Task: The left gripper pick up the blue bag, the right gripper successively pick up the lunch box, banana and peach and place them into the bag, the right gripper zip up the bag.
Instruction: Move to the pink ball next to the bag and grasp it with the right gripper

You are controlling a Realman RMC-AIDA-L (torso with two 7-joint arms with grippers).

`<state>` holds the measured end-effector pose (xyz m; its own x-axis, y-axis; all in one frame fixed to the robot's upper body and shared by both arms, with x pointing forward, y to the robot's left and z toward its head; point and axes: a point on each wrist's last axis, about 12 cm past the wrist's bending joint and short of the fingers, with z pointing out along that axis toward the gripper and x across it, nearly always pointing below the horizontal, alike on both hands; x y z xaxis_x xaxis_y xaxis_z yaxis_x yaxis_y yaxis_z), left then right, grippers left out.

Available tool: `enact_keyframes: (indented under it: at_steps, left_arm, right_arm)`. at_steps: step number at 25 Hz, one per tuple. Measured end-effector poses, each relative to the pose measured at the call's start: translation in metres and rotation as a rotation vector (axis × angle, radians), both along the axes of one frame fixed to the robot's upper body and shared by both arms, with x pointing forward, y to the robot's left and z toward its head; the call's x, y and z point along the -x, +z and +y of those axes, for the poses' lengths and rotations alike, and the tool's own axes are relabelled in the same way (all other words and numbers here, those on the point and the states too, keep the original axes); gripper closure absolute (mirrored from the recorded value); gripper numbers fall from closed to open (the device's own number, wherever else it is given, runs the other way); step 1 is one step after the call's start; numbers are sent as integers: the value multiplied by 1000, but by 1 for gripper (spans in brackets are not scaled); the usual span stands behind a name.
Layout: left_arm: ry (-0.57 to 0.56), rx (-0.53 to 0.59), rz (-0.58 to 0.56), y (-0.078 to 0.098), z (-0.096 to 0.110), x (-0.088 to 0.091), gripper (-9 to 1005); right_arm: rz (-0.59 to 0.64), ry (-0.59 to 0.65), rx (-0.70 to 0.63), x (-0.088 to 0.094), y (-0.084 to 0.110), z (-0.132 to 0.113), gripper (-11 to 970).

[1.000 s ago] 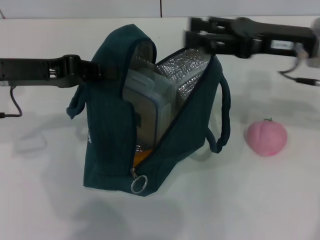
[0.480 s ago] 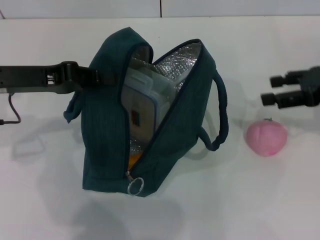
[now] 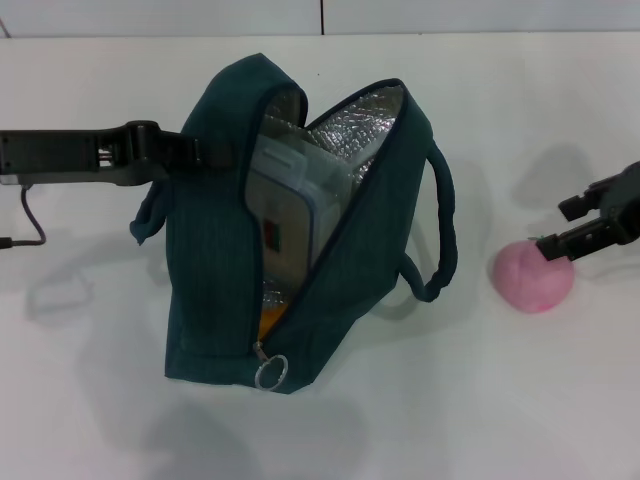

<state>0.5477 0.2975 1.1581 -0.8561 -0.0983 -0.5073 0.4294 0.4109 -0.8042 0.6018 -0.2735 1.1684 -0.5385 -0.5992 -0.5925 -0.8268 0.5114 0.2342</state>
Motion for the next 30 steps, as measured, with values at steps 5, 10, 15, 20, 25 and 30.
enact_keyframes:
  at_steps: [5, 10, 15, 20, 25, 30]
  left_arm:
    - [-6, 2, 6, 0, -1, 0, 964]
    - [-15, 1, 7, 1, -3, 0, 964]
    - [-16, 3, 6, 1, -4, -1, 964]
    - [-14, 5, 11, 1, -4, 0, 964]
    - [-14, 4, 12, 1, -4, -1, 964]
    - [-10, 7, 12, 2, -3, -1, 964]
  right_arm:
    - [5, 48, 92, -2, 16, 26, 190]
    - [17, 80, 189, -6, 14, 51, 191]
    - [22, 103, 250, -6, 6, 62, 191]
    - [-5, 106, 275, -8, 2, 67, 192]
    - [-4, 93, 278, -10, -1, 68, 193]
    - [22, 112, 303, -7, -8, 72, 204]
